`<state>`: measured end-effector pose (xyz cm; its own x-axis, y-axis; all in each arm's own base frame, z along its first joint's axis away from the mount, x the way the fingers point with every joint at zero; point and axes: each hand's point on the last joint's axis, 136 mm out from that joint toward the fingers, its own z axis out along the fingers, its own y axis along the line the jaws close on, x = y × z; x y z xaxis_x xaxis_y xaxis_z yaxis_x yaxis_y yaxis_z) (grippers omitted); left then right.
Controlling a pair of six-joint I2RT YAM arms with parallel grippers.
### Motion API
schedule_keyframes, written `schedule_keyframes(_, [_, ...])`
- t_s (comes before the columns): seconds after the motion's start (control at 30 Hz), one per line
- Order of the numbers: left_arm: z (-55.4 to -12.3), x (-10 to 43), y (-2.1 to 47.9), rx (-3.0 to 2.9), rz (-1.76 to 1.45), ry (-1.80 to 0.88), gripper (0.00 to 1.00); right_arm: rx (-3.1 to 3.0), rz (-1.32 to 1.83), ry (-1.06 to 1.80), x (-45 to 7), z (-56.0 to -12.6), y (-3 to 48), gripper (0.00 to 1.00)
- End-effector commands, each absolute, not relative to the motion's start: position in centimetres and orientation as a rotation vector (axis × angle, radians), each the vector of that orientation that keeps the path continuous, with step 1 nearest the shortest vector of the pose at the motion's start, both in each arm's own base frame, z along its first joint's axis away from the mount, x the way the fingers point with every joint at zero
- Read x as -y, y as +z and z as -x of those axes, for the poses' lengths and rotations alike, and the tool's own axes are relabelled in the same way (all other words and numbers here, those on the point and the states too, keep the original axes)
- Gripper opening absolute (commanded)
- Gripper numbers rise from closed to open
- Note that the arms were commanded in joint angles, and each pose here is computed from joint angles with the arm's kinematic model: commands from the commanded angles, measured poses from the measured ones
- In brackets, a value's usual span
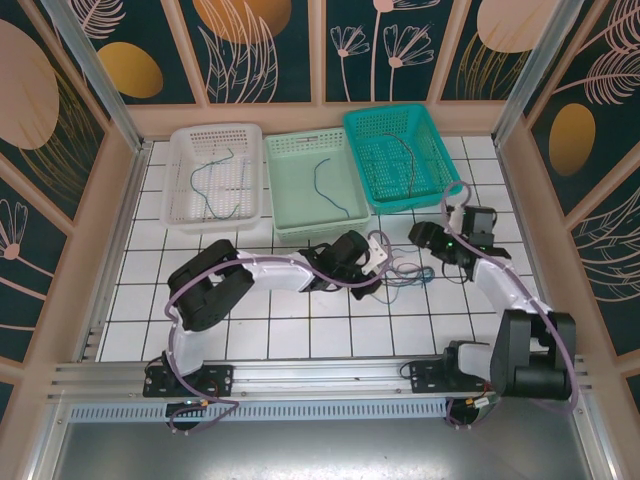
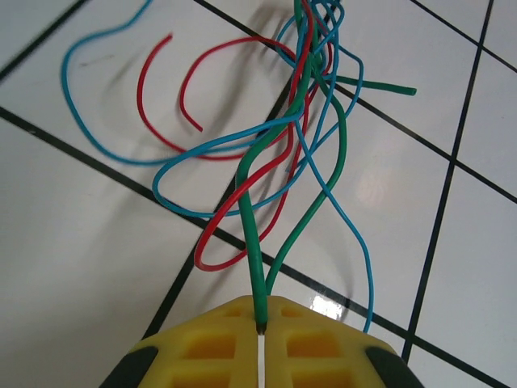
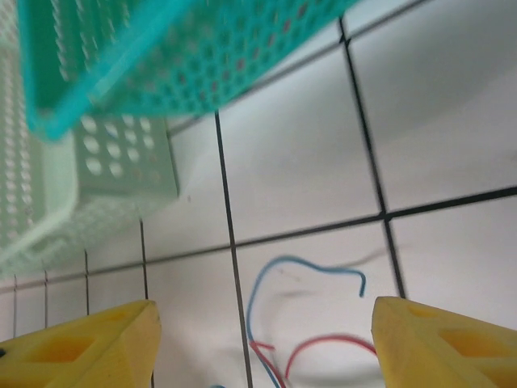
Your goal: Untangle the cables
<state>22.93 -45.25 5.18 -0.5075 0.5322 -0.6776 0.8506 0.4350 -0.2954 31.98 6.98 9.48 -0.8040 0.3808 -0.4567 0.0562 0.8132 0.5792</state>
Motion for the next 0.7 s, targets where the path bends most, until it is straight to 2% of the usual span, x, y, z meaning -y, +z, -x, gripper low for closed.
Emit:
schedule_keyframes(0.0, [-23.4,44.3,6.8,-2.155,-1.153,-0.784,0.09,-2.481,-0.221,0.809,-9.3,-31.7,9.1,0.68])
schedule_keyframes(0.27, [-23.6,43.7,7.2,-2.148,-1.142,-0.751,0.09,-2.544,-0.167,0.791,-10.7,-31.3,7.9,0.64])
schedule_keyframes(0.5, [-24.9,42.5,9.5,-2.107,-1.042,-0.679,0.07,-2.345,-0.213,0.643,-8.4,-32.1,12.0,0.7])
schedule_keyframes(0.67, [-25.5,41.5,10.3,-2.087,-0.992,-0.629,0.05,-2.392,-0.236,0.647,-8.2,-31.0,11.2,0.7])
